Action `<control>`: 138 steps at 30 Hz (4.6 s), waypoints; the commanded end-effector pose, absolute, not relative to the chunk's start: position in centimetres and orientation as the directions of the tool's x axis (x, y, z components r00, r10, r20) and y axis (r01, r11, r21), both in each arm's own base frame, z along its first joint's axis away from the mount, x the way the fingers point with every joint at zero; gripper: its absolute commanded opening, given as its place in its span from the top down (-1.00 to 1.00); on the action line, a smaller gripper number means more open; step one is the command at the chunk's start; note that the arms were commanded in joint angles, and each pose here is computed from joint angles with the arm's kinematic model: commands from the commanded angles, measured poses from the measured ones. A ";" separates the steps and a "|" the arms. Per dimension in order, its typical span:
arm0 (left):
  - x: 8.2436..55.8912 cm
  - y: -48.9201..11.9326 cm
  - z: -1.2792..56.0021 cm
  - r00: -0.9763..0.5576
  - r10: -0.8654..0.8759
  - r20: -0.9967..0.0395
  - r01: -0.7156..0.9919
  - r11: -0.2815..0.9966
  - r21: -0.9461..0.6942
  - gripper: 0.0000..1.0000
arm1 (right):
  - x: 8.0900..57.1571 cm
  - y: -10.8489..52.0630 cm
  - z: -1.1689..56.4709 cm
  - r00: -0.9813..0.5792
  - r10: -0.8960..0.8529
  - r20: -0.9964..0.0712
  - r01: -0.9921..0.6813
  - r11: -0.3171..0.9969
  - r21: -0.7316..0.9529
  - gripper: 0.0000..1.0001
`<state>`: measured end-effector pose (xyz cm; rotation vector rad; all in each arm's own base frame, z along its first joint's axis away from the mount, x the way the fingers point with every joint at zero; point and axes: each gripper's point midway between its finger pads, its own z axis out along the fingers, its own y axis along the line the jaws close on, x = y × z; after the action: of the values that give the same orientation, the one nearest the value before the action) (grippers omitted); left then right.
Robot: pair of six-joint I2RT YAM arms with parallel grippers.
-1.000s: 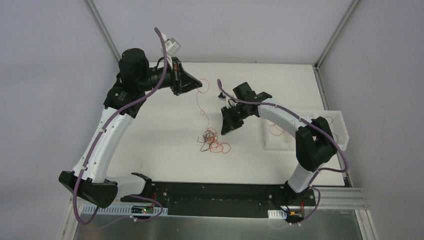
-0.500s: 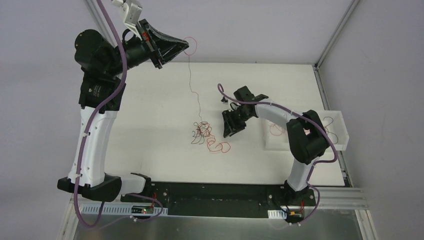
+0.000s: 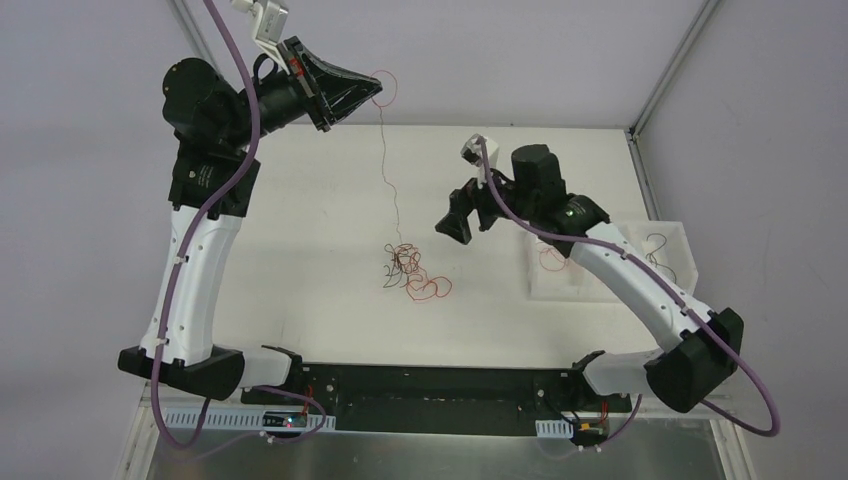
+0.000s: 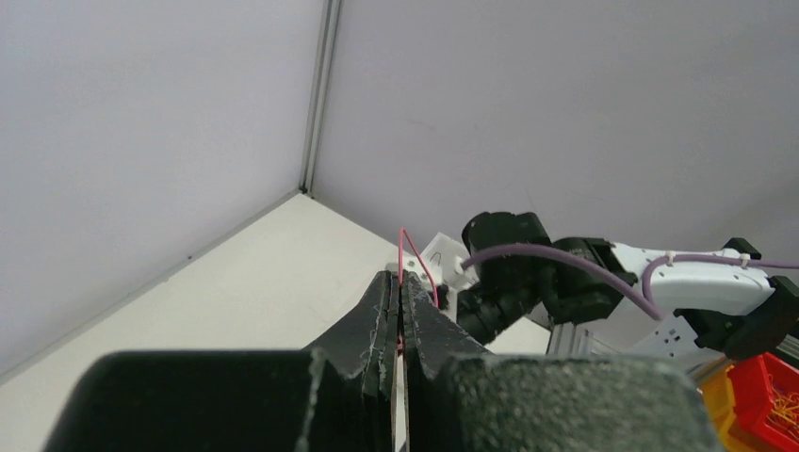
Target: Untangle the cables
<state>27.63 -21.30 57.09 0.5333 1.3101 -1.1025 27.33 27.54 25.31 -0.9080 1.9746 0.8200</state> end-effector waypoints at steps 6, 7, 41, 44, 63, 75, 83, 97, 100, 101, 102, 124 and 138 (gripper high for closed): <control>26.1 -21.2 61.9 -0.011 -0.403 -0.915 0.906 0.382 -0.180 1.00 | 28.1 37.6 27.3 -0.131 -0.167 -0.977 -0.894 0.446 0.043 -0.99; 26.0 -21.2 62.1 -0.013 -0.408 -0.913 0.909 0.376 -0.181 1.00 | 28.5 38.5 26.9 -0.135 -0.166 -0.977 -0.889 0.456 0.046 -0.99; 28.8 -19.6 57.0 -0.124 -0.496 -0.860 0.783 0.483 -0.391 1.00 | 24.0 29.5 22.4 -0.422 -0.443 -0.791 -0.854 0.488 0.182 -0.79; 29.9 -22.0 50.5 -0.360 -0.487 -0.796 0.742 0.368 -0.560 1.00 | 22.8 28.3 26.4 -0.392 -0.373 -0.841 -0.852 0.493 0.178 -0.79; 25.3 -29.3 44.1 -0.552 -0.274 -0.787 0.785 0.146 -0.602 1.00 | 25.1 30.6 36.9 -0.263 -0.103 -0.959 -0.850 0.494 0.180 -0.65; 25.6 -29.5 44.1 -0.573 -0.295 -0.765 0.769 0.130 -0.626 1.00 | 25.7 32.1 39.0 -0.070 -0.043 -0.997 -0.884 0.465 0.042 -0.02; 27.0 -29.2 43.3 -0.574 -0.309 -0.759 0.735 0.213 -0.643 1.00 | 26.7 29.7 38.5 0.022 -0.104 -0.994 -0.826 0.558 -0.076 1.00; 27.0 -29.4 43.6 -0.620 -0.327 -0.714 0.698 0.186 -0.691 1.00 | 24.5 28.5 39.1 0.046 -0.148 -0.988 -0.840 0.530 -0.119 -0.25; 27.0 -29.5 43.5 -0.632 -0.329 -0.701 0.688 0.178 -0.704 1.00 | 24.8 29.6 39.9 0.076 -0.128 -0.989 -0.849 0.512 -0.131 -0.25; 26.9 -29.6 43.6 -0.635 -0.328 -0.699 0.687 0.175 -0.706 1.00 | 24.9 30.0 39.9 0.083 -0.124 -0.989 -0.852 0.506 -0.135 -0.25; 26.9 -29.7 43.7 -0.636 -0.329 -0.698 0.687 0.171 -0.706 1.00 | 25.0 30.4 40.0 0.088 -0.122 -0.989 -0.854 0.501 -0.138 -0.24; 27.2 -29.9 43.2 -0.641 -0.323 -0.697 0.674 0.198 -0.712 0.80 | 26.2 30.9 40.5 0.139 -0.111 -0.984 -0.824 0.538 -0.177 1.00; 28.4 -26.1 40.3 -0.599 -0.284 -0.748 0.672 0.330 -0.663 -0.98 | 27.6 17.0 41.8 -0.076 -0.167 -0.983 -0.619 0.781 -0.085 1.00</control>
<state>29.80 -26.67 39.52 0.2516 1.7906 -1.4268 28.44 20.43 39.42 -0.7208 1.6042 0.4436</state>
